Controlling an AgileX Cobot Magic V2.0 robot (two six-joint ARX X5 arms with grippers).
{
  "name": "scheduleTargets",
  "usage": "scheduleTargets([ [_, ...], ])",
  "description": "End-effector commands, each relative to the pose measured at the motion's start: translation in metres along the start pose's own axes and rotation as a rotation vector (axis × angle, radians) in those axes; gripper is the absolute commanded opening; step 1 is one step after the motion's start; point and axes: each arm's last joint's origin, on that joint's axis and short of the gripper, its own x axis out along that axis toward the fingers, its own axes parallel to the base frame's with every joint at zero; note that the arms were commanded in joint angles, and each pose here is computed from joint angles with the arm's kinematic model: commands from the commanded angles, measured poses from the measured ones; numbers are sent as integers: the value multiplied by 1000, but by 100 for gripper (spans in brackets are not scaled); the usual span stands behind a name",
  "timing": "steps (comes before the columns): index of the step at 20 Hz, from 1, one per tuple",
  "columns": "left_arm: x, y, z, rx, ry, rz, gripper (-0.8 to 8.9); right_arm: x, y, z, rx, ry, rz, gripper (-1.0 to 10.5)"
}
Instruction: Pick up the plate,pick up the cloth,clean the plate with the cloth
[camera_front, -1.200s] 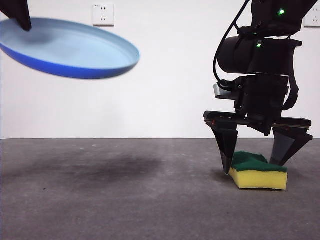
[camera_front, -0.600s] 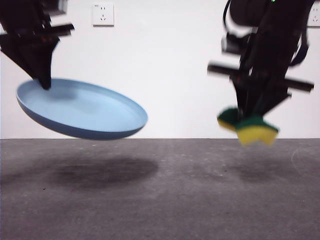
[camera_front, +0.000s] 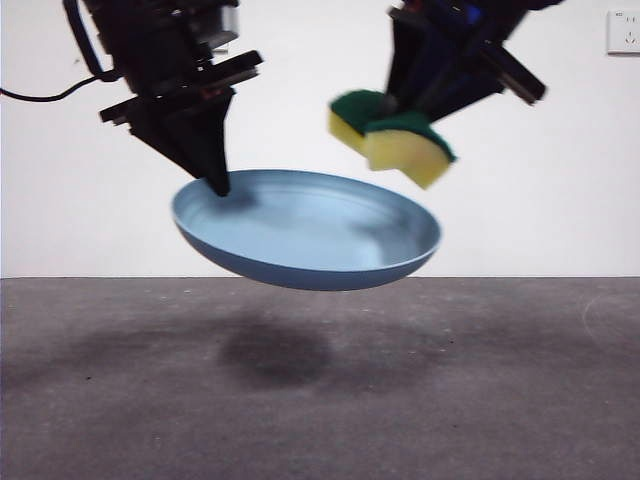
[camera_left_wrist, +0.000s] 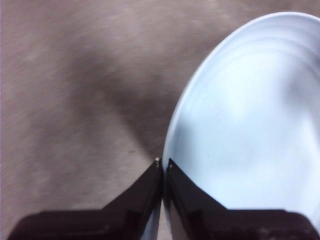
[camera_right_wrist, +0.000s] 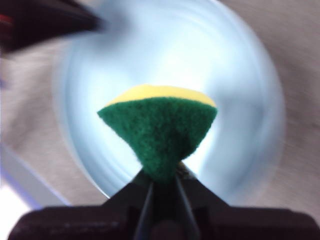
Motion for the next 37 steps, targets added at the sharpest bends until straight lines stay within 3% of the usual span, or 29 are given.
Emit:
scheduleTargets([
  [1,1,-5,1,-19,-8,-7,-9,2,1,-2,-6,3,-26,-12],
  [6,1,-9,1,-26,-15,-35,-9,7,1,-1,-17,-19,-117,-12],
  [14,1,-17,1,-26,-10,-176,-9,69,-6,7,-29,-18,-104,-12],
  [16,1,-17,2,-25,-16,-176,-9,82,1,1,-29,26,-82,-12],
  [19,1,-16,4,-27,-41,-173,-9,87,22,-8,-69,78,20,-12],
  [22,1,-14,4,-31,-44,-166,-9,87,34,-23,-102,198,16,-12],
  [25,1,-10,3,-41,-30,-159,-9,82,32,-42,-138,370,-94,-12],
  [29,0,-6,-6,-18,53,-166,-9,75,9,-42,-175,371,-475,-12],
  [30,0,-6,-7,-9,66,-169,-9,75,3,-39,-170,344,-523,-12],
  [35,-1,-9,-10,4,89,-254,-9,78,-11,-16,-107,140,-524,-12],
  [37,-1,-10,-10,4,88,-273,-9,80,-11,-7,-81,66,-418,-12],
])
